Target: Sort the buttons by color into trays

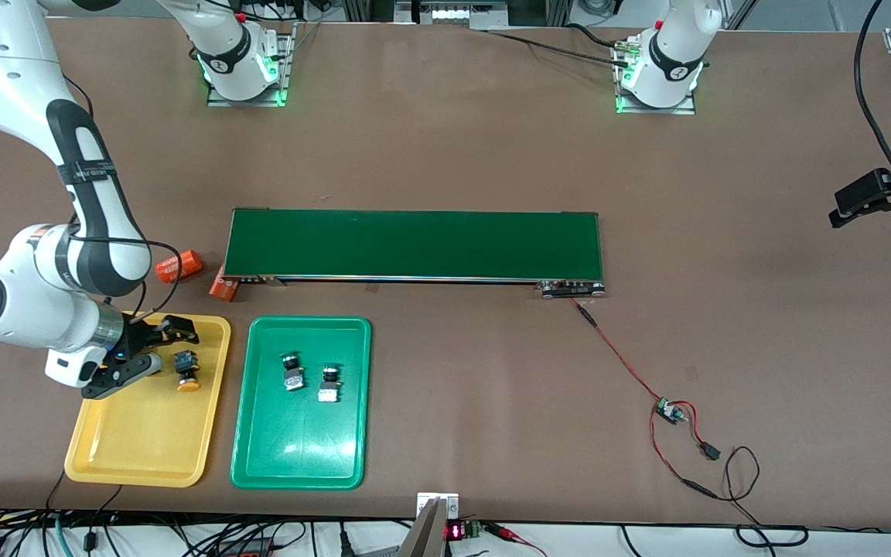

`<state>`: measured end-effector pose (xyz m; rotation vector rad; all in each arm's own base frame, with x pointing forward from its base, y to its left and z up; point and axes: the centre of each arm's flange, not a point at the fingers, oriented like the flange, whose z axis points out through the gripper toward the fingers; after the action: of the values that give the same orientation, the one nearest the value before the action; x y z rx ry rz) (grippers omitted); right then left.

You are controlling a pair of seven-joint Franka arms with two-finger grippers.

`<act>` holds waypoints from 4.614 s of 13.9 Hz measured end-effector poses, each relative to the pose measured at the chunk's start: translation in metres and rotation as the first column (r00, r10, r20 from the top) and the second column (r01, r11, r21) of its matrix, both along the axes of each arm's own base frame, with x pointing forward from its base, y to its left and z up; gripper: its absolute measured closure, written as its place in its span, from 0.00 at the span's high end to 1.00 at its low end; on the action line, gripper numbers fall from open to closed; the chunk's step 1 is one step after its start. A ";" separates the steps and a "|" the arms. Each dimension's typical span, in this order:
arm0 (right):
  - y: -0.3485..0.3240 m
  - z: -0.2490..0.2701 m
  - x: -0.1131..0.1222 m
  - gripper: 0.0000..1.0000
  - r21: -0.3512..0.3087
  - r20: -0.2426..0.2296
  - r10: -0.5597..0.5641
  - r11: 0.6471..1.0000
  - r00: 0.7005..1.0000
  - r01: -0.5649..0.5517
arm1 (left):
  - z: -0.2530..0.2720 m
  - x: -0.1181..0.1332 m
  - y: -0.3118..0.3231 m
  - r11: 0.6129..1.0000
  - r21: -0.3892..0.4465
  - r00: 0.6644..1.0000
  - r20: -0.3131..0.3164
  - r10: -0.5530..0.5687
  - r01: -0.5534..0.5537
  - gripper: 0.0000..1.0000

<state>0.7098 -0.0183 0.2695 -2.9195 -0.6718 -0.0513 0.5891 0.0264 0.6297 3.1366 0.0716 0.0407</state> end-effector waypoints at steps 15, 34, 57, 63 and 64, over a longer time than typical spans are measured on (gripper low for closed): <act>0.010 0.197 -0.063 1.00 -0.121 -0.137 -0.281 0.956 0.950 0.266 | 0.007 -0.004 -0.004 1.000 -0.005 1.000 0.011 -0.004 0.004 1.00; 0.011 0.295 -0.165 1.00 -0.211 -0.179 -0.320 0.936 0.930 0.281 | 0.007 -0.004 -0.001 1.000 -0.005 1.000 0.010 0.006 -0.006 1.00; -0.010 0.293 -0.169 1.00 -0.248 -0.151 -0.478 0.866 0.865 0.435 | 0.007 -0.004 0.007 1.000 -0.004 1.000 0.010 0.019 -0.019 1.00; 0.001 0.293 -0.168 1.00 -0.247 -0.150 -0.460 0.875 0.875 0.417 | 0.007 -0.004 0.008 1.000 -0.004 1.000 0.010 0.021 -0.021 1.00; 0.002 0.293 -0.168 1.00 -0.247 -0.151 -0.456 0.876 0.877 0.413 | 0.007 -0.004 0.008 1.000 -0.004 1.000 0.010 0.021 -0.021 1.00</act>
<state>0.5420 -0.0158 0.5620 -3.1534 0.0302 0.2860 0.5847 0.0343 0.6366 3.1315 0.1041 0.0562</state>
